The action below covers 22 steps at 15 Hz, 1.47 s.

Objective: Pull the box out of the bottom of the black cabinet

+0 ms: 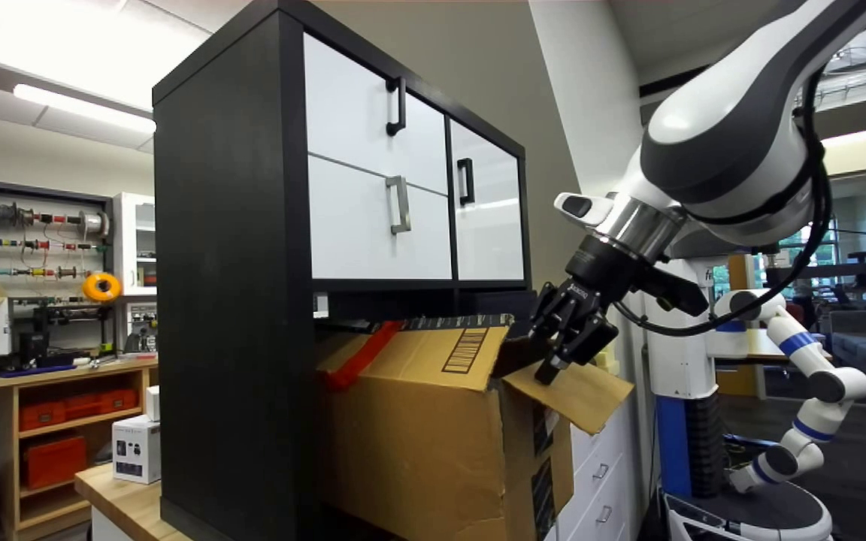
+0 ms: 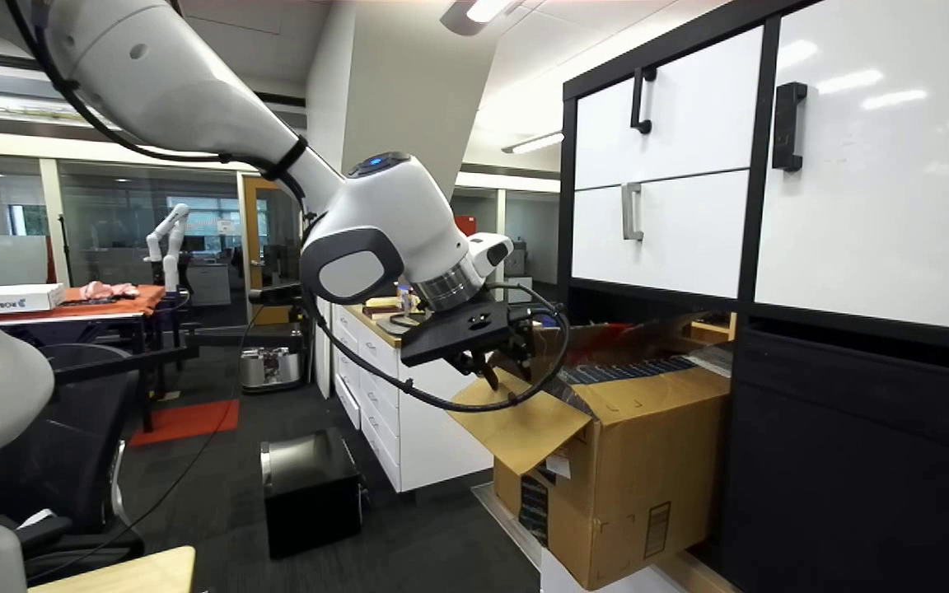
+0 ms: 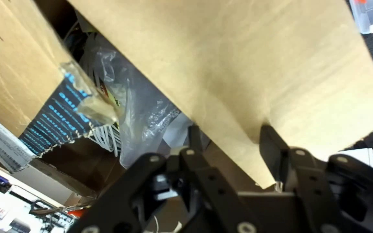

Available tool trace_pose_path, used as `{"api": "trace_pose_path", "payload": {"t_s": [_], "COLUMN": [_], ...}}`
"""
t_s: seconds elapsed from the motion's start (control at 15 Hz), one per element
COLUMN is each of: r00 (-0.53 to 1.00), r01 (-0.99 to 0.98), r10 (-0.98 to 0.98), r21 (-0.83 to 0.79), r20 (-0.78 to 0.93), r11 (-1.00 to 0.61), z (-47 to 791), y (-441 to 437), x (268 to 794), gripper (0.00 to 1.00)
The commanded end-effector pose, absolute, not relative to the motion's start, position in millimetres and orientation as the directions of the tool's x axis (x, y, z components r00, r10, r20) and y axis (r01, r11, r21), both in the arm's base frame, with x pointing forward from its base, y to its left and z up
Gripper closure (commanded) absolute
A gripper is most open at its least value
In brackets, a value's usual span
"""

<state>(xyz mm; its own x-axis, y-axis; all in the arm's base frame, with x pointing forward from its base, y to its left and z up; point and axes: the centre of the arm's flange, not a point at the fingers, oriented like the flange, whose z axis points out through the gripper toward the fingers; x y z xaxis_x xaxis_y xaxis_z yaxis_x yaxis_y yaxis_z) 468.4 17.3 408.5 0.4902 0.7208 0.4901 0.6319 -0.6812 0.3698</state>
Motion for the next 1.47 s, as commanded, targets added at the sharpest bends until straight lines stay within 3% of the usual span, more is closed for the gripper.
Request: {"api": "trace_pose_path", "payload": {"t_s": [0.0, 0.13, 0.27, 0.8, 1.4], "r00": [0.518, 0.534, 0.566, 0.833, 0.948], "r01": [0.601, 0.597, 0.589, 0.425, 0.174], "r10": [0.696, 0.684, 0.671, 0.438, 0.18], "r21": [0.367, 0.351, 0.334, 0.116, 0.048], "r20": [0.498, 0.496, 0.48, 0.337, 0.262], "r11": [-0.71, -0.721, -0.736, -0.898, -0.984], "z": [425, 427, 430, 458, 496], "y": [24, 29, 32, 31, 31], "x": [459, 460, 464, 472, 499], "gripper": [0.17, 0.05, 0.0, 0.0, 0.0]}}
